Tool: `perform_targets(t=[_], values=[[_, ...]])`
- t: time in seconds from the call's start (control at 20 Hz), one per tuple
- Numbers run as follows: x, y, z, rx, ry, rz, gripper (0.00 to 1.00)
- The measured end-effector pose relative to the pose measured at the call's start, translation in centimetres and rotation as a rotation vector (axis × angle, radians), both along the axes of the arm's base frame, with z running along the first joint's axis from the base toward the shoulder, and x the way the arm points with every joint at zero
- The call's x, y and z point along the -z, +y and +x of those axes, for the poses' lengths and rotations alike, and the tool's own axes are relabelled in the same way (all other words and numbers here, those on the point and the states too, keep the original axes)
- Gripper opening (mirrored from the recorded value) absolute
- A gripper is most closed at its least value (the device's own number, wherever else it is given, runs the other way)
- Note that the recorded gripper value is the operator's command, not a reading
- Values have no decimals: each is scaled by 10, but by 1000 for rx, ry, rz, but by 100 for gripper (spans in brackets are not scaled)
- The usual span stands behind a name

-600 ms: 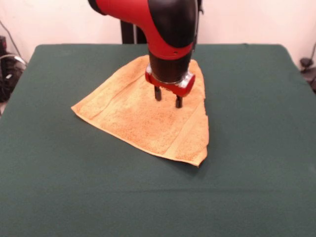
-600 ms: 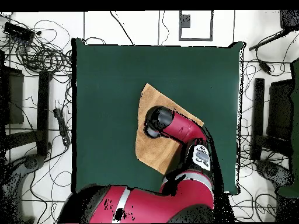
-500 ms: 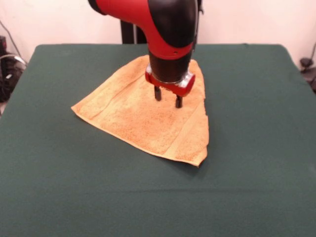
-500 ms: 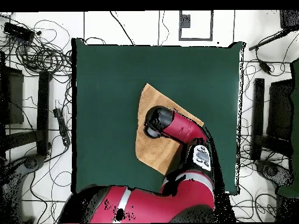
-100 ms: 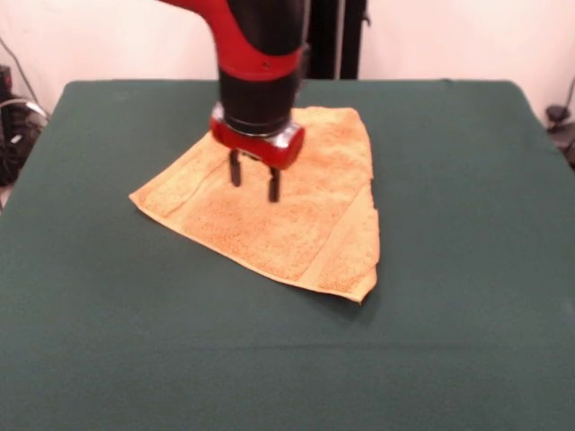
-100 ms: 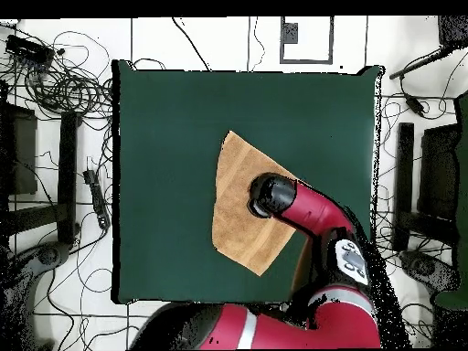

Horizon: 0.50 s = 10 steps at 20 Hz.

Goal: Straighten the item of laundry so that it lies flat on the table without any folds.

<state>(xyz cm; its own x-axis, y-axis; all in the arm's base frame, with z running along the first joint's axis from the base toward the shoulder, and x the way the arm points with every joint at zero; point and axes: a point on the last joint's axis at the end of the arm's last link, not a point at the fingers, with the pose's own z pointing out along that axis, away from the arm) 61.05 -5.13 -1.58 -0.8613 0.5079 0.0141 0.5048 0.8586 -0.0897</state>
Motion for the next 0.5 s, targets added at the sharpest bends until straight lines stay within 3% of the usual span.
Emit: perform_targets(t=[0.25,0.5], values=[[-7,-14,4,-3,-32,-18,100],[-11,-12,4,-23,-37,-21,100]])
